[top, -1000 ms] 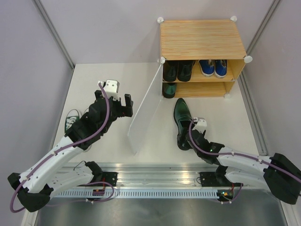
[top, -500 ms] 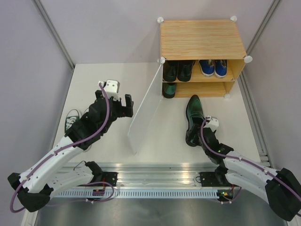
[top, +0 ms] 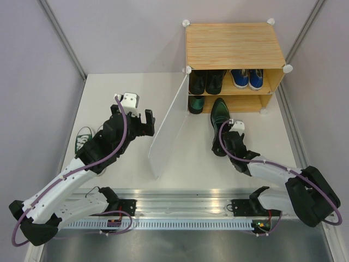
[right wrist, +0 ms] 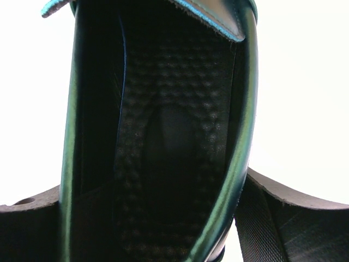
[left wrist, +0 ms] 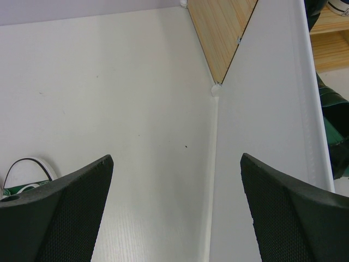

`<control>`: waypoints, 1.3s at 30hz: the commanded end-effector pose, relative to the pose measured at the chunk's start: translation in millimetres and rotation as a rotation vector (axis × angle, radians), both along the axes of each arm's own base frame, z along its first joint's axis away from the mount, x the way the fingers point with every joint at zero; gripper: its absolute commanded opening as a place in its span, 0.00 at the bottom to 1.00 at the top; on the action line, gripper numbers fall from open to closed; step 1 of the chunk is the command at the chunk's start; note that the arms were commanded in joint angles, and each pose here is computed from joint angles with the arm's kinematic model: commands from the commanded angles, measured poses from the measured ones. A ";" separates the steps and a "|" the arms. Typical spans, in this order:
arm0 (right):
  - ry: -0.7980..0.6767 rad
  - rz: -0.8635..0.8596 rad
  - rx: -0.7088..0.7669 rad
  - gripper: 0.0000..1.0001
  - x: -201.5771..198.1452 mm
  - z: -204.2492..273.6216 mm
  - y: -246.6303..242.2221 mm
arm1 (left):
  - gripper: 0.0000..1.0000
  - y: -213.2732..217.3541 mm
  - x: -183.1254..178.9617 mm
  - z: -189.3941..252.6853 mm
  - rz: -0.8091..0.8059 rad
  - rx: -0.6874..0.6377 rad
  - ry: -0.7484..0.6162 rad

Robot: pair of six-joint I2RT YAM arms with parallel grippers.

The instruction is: Place and organize the shoes in the shoe cabinet

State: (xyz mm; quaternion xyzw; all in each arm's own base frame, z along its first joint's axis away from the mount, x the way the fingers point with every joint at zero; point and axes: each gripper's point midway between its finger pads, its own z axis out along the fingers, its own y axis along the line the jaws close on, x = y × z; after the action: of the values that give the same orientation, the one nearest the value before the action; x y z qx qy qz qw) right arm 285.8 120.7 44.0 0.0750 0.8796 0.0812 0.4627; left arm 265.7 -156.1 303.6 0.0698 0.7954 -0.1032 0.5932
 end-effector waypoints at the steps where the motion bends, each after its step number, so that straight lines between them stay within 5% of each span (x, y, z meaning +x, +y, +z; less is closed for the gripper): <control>1: -0.239 -0.009 0.070 0.01 53.7 71.9 18.1 | 0.99 -1.2 1.3 8.6 -0.003 -0.027 -0.030; 24: -0.222 -0.001 -0.013 0.01 171.0 80.7 23.4 | 1.00 -3.7 0.6 7.9 -0.017 -0.026 -0.027; 39: -0.214 0.004 -0.034 0.06 194.4 58.8 22.5 | 0.99 -3.2 0.8 7.3 -0.014 -0.012 -0.031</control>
State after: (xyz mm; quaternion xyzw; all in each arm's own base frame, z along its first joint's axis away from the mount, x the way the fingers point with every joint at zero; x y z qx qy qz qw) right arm 435.4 130.1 38.6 0.0454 0.8864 0.0403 0.4589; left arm 265.3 -156.7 301.9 0.0719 0.7962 -0.1035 0.5918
